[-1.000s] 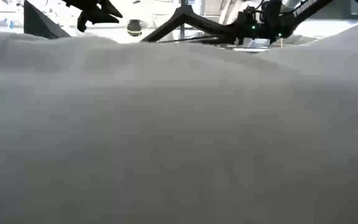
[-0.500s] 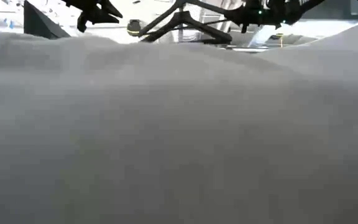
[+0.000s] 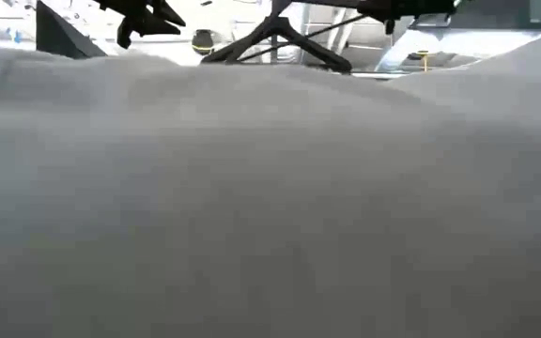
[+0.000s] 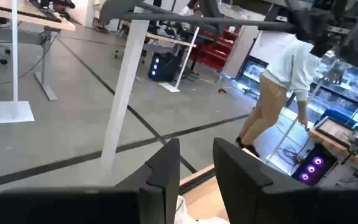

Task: Hang clothes
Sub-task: Remove the hanger from the hanger rack

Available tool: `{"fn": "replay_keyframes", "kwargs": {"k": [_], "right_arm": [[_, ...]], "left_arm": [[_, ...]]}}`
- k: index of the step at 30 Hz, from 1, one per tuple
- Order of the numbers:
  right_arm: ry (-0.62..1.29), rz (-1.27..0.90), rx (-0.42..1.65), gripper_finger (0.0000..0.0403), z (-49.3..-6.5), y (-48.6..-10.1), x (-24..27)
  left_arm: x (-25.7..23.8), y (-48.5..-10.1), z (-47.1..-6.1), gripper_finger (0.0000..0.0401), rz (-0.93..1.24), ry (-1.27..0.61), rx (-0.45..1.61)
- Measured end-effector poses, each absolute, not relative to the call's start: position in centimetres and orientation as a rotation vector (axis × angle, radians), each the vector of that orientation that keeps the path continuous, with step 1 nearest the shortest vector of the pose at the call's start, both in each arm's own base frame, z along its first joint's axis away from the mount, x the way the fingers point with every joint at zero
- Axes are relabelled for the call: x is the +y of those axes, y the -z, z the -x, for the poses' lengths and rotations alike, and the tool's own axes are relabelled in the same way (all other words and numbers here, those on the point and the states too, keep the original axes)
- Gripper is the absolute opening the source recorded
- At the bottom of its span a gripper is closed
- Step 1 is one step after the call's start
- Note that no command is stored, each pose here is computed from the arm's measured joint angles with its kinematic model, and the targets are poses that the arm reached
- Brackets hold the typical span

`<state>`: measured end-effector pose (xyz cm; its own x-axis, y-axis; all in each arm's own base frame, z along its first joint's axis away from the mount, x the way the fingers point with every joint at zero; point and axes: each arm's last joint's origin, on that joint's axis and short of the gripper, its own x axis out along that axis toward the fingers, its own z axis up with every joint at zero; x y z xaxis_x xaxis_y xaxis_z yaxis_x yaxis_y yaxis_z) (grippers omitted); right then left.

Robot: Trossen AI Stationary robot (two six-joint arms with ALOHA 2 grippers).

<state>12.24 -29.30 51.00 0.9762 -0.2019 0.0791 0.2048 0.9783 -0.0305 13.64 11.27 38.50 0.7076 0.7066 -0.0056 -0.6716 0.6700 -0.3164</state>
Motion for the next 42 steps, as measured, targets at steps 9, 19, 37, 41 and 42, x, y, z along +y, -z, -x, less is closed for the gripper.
{"fn": "replay_keyframes", "kwargs": {"k": [9,19,37,41,42], "right_arm": [[0.164,-0.116,0.008,0.003,-13.6,-50.8,-25.8],[0.123,-0.219,0.093,0.003,-15.2,-49.6,-24.5],[0.225,-0.02,-0.1,0.003,-15.0,-52.5,-25.0],[0.195,-0.095,-0.076,0.003,-15.1,-52.2,-24.8],[0.184,-0.122,-0.059,0.003,-15.3,-51.9,-24.7]], "left_arm": [[11.1,-38.6,-13.5,0.0082,0.263,-0.781,-0.109],[10.1,-39.9,-12.2,0.0082,0.025,-0.784,-0.128],[10.1,-40.0,-12.1,0.0082,0.035,-0.783,-0.144],[10.0,-40.2,-12.0,0.0082,0.015,-0.782,-0.156],[9.9,-40.3,-11.9,0.0082,-0.002,-0.784,-0.159]]}}
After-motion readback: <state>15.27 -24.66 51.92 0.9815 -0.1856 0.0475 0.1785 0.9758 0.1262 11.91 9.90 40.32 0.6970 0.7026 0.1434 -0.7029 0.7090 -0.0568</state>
